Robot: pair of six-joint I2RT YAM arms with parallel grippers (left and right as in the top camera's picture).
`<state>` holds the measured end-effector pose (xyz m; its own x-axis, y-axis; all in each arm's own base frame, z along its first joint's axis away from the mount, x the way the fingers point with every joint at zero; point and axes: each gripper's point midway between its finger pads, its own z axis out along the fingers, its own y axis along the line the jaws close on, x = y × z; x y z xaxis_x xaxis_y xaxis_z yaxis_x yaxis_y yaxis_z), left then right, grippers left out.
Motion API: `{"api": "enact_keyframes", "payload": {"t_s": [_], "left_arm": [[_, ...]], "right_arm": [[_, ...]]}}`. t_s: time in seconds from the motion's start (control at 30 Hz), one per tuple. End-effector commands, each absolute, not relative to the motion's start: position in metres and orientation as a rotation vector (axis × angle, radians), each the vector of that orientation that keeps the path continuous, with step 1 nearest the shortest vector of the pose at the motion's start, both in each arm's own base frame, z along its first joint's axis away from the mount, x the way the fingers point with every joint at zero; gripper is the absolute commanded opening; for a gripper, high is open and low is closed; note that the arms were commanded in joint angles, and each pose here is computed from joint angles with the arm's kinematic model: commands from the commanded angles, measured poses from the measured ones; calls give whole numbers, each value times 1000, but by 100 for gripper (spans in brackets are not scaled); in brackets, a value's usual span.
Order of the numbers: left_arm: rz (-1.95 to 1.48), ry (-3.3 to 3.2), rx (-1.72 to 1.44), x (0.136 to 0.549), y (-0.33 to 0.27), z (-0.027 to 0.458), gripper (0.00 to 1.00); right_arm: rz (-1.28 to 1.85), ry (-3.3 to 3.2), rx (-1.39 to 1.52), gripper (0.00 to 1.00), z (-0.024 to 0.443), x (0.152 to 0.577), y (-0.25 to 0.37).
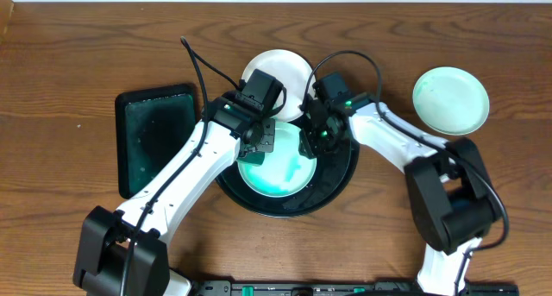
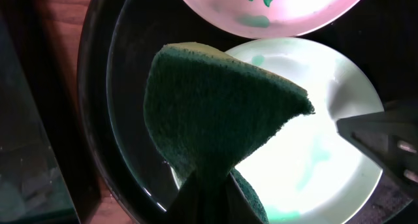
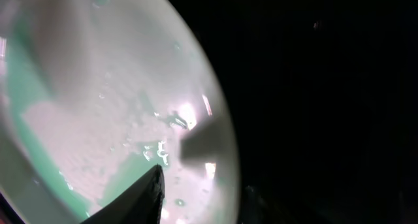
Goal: Clean dirty plates on tray and stack at the side
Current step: 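Scrub the held plate with the sponge in the left gripper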
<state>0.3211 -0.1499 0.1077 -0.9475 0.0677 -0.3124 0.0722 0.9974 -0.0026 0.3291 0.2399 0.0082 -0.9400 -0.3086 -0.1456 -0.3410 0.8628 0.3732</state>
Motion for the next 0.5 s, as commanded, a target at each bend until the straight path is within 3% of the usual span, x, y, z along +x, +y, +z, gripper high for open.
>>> {"api": "enact_keyframes", "payload": {"t_s": [0.0, 0.03, 0.1, 0.13, 0.47], "left_arm": [[5, 2809, 75, 327, -146, 112, 7], [7, 2812, 75, 327, -146, 112, 7], [10, 2815, 76, 326, -145, 112, 7], [10, 2816, 76, 326, -145, 111, 7], [10, 2816, 75, 326, -145, 111, 7]], "right_arm": [[668, 2991, -524, 40, -7, 320, 249], [669, 2988, -526, 33, -8, 320, 250], [670, 2980, -529, 8, -8, 322, 252], [672, 2973, -533, 1, -8, 322, 253], [514, 2949, -523, 2, -6, 333, 240]]}}
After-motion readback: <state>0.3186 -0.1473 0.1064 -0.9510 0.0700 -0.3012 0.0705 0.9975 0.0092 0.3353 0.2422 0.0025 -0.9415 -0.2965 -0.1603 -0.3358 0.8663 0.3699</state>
